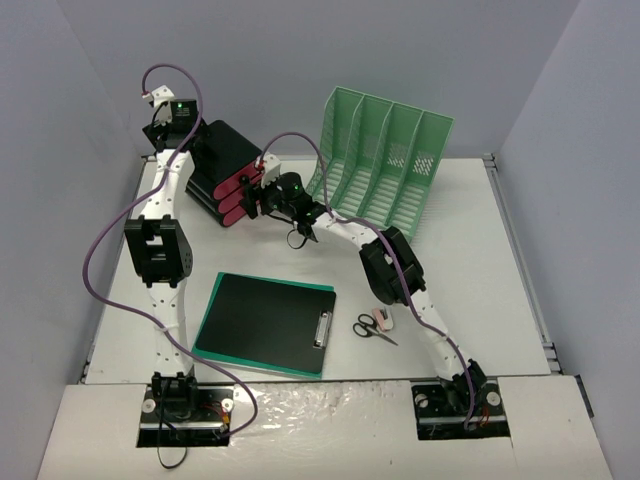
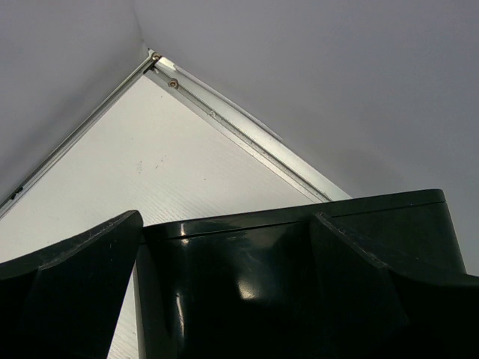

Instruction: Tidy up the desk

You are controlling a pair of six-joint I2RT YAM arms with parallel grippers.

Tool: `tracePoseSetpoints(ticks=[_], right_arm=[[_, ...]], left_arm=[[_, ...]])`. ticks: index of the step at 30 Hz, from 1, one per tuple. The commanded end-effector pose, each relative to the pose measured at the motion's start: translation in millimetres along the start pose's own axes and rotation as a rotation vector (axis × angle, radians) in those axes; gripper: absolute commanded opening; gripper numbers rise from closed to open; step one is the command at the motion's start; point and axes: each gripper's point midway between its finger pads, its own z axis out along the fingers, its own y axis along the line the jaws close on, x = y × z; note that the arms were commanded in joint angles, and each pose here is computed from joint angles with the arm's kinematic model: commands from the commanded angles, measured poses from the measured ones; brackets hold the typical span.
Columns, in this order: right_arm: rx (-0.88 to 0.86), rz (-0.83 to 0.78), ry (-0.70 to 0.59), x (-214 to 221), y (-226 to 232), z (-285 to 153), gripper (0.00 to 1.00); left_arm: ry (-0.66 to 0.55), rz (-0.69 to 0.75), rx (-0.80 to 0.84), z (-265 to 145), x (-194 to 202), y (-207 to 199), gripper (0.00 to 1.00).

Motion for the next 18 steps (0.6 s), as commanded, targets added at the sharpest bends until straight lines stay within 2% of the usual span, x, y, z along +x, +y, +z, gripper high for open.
tracePoseSetpoints(ticks=[1, 18], right_arm=[[-0.016, -0.082, -0.181, -83, 9, 0, 0.64], [-0.022, -0.047, -0.154, -57, 2, 15, 0.57]], left_arm=[[0.248, 0.184, -0.045, -5, 75, 22, 0.9], [0.246, 0.193, -0.044, -4, 74, 24, 0.9]])
